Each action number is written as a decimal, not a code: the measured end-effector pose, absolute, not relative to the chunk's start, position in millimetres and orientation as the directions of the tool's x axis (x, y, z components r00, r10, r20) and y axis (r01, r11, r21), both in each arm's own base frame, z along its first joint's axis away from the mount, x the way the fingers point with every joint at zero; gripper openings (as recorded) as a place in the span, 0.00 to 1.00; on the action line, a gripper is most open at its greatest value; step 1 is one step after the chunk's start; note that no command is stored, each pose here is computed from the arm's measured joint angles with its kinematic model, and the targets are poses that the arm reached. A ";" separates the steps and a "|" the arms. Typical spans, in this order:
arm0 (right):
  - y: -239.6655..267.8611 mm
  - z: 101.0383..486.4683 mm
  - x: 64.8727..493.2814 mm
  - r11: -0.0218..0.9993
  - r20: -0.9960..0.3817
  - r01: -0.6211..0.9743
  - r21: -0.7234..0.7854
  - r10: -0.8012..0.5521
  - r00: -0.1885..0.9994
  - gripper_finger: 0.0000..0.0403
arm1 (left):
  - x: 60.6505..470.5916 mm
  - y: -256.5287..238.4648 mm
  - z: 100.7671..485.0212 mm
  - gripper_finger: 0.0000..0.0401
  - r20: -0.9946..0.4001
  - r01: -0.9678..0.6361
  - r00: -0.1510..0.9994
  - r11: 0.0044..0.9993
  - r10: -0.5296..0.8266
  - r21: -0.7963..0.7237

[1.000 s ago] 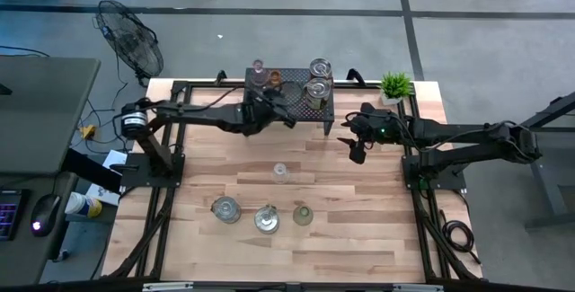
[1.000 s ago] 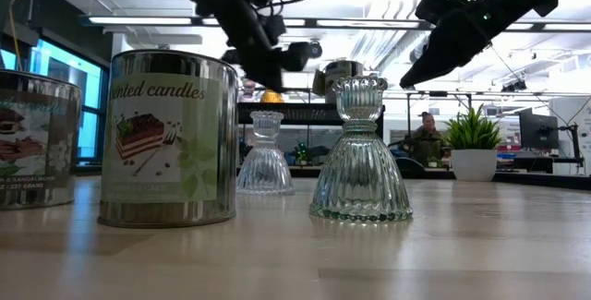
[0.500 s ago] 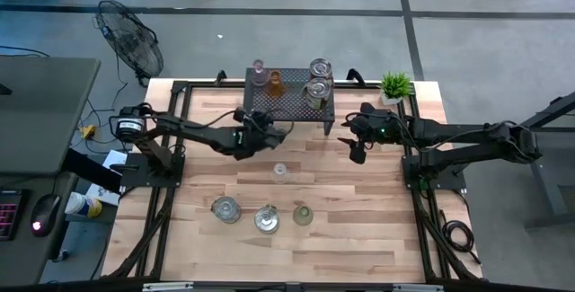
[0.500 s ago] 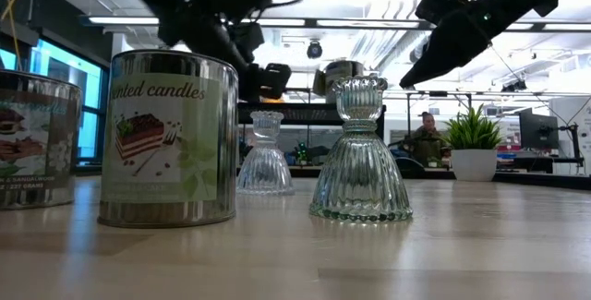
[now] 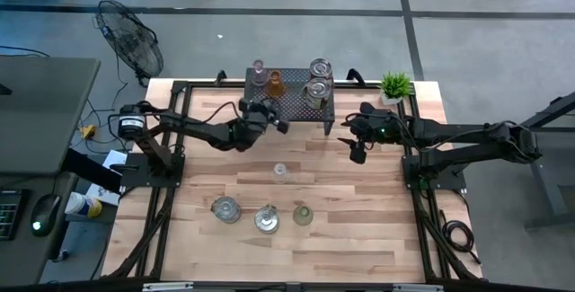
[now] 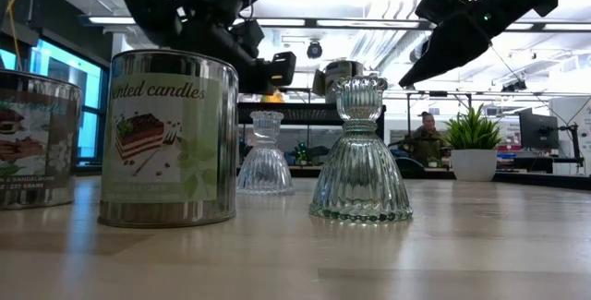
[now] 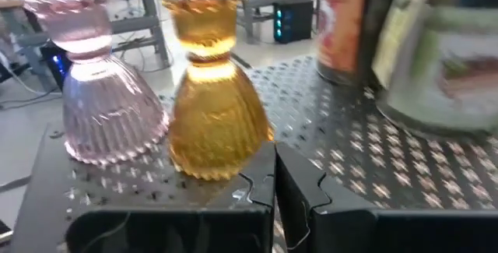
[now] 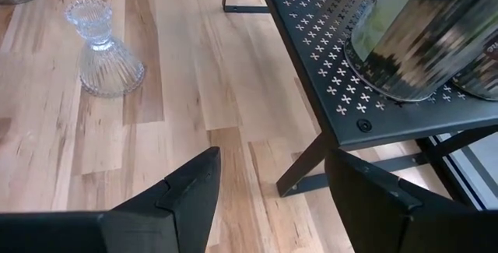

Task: Pick & Place candle stick holders
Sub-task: Put the yellow glass candlestick on the shelf aligned with the other candlestick

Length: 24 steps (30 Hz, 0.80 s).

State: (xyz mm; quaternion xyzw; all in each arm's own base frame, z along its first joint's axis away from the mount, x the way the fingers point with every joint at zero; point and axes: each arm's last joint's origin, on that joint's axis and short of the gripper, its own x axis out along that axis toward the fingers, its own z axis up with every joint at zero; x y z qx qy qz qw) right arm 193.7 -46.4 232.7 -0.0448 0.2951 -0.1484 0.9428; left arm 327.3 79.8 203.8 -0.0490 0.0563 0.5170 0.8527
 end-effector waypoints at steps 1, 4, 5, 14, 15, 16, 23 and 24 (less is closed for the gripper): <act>-46.4 232.8 193.8 0.952 -0.543 0.253 -0.173 -0.306 0.782 0.56 | 326.7 83.3 204.5 0.00 -0.142 -0.890 0.455 0.456 0.879 -0.034; -46.4 233.3 194.1 0.952 -0.537 0.249 -0.180 -0.307 0.786 0.56 | 324.6 91.3 205.7 0.00 -0.133 -0.904 0.428 0.426 0.894 -0.050; -46.4 233.3 194.1 0.952 -0.537 0.247 -0.182 -0.307 0.786 0.56 | 324.1 93.5 206.2 0.00 -0.129 -0.906 0.423 0.419 0.897 -0.055; -46.8 236.1 195.8 0.950 -0.508 0.248 -0.189 -0.311 0.803 0.56 | 320.5 111.0 206.2 0.00 -0.139 -0.894 0.448 0.440 0.883 -0.087; -46.9 236.5 196.0 0.950 -0.504 0.248 -0.191 -0.312 0.805 0.56 | 320.4 111.2 206.3 0.00 -0.139 -0.895 0.446 0.437 0.884 -0.087; -46.9 236.7 196.2 0.950 -0.502 0.246 -0.195 -0.312 0.807 0.56 | 320.3 111.3 206.4 0.00 -0.137 -0.897 0.442 0.434 0.886 -0.087; -46.9 237.0 196.3 0.949 -0.499 0.246 -0.195 -0.312 0.808 0.56 | 319.1 114.9 206.3 0.00 -0.139 -0.899 0.437 0.430 0.889 -0.081; -46.9 237.0 196.3 0.949 -0.499 0.246 -0.195 -0.312 0.808 0.56 | 319.1 114.9 206.4 0.00 -0.139 -0.899 0.437 0.429 0.889 -0.081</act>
